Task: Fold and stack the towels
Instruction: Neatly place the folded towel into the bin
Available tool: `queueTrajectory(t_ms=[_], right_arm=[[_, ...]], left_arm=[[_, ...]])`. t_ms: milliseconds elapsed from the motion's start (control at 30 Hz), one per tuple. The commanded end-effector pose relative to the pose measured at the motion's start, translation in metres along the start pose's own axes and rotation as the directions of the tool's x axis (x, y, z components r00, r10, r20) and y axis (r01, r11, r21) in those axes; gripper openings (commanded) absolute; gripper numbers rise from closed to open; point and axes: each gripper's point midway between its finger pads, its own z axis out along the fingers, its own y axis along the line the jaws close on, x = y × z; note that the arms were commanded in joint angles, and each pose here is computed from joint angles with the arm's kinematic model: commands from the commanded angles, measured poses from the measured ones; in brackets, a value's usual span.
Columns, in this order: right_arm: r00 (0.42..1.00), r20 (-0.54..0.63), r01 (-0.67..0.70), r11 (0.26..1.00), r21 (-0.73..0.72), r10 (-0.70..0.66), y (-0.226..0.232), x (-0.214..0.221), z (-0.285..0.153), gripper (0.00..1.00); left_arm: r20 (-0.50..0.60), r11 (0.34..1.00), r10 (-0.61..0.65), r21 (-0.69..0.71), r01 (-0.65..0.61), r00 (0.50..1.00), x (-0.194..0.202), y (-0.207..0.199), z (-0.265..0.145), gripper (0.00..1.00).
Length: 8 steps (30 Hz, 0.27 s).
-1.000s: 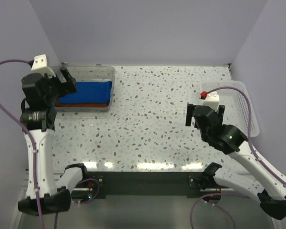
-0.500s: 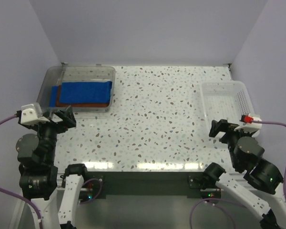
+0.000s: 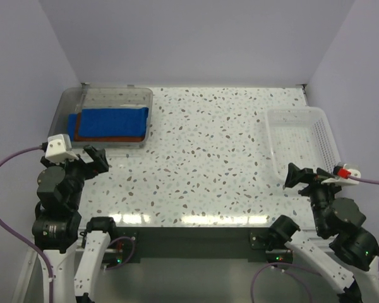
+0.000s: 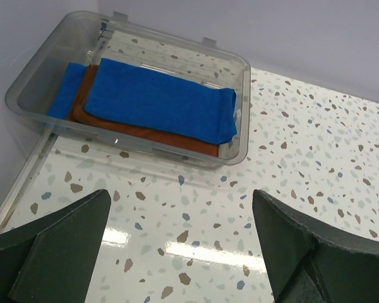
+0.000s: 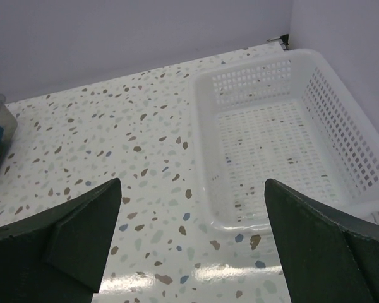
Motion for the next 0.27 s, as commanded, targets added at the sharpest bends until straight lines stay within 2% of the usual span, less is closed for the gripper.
queueTrajectory(t_ms=[0, 233], right_arm=[[0.999, 0.034, 0.003, 1.0, -0.005, -0.003, 0.0022, -0.013, 0.0009, 0.99], [0.999, 0.045, 0.008, 1.0, -0.014, -0.008, 0.005, -0.0191, 0.0015, 0.99]], left_arm=[[0.023, 1.0, 0.007, -0.001, -0.007, 1.0, -0.0042, 0.0001, 0.002, 1.0], [0.031, 1.0, 0.007, 0.003, -0.008, 0.999, -0.0057, -0.0002, -0.0001, 1.0]])
